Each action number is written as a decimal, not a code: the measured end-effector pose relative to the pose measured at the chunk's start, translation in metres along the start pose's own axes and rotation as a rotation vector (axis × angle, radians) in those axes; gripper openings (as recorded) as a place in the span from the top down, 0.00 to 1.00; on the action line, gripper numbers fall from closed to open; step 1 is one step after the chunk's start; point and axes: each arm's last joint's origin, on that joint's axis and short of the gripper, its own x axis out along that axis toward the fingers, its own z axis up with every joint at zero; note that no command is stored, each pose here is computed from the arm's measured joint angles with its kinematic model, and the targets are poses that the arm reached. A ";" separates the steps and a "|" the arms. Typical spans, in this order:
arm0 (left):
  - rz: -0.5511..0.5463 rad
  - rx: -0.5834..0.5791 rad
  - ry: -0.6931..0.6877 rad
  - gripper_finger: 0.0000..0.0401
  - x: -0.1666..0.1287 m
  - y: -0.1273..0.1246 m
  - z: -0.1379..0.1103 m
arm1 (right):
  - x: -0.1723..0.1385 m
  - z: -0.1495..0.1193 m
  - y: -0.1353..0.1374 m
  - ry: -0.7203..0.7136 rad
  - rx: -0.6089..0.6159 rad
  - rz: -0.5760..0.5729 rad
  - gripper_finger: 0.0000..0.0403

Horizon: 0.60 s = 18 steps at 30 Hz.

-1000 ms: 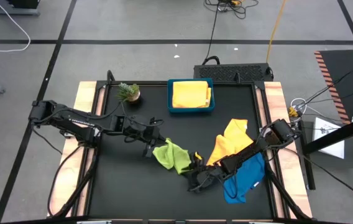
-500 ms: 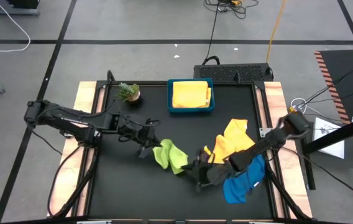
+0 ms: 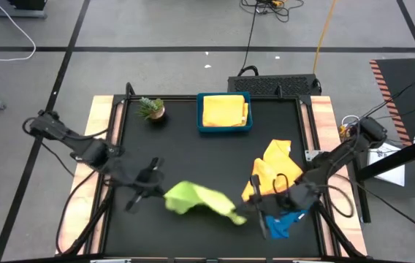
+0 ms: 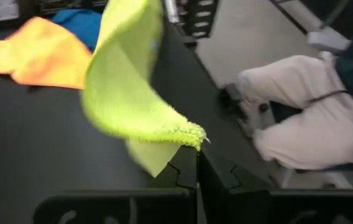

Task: Fold microfiber towels
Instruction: Fold the green microfiber cloth

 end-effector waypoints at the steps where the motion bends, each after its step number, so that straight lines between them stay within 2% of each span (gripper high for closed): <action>1: -0.008 0.000 0.007 0.99 -0.005 -0.007 0.002 | -0.003 0.004 0.004 -0.026 0.012 0.032 1.00; 5: 0.030 -0.002 0.041 0.98 -0.020 -0.025 0.004 | -0.011 0.013 0.008 -0.068 0.059 0.065 1.00; 8: 0.082 -0.018 0.104 0.99 -0.023 -0.026 -0.003 | -0.010 0.010 0.003 -0.019 0.098 0.004 1.00; 13: 0.160 -0.064 0.252 0.98 -0.005 -0.011 -0.029 | -0.003 -0.014 -0.019 0.109 0.186 -0.148 1.00; 18: 0.227 -0.126 0.384 0.99 0.018 0.016 -0.061 | -0.002 -0.052 -0.048 0.202 0.270 -0.271 1.00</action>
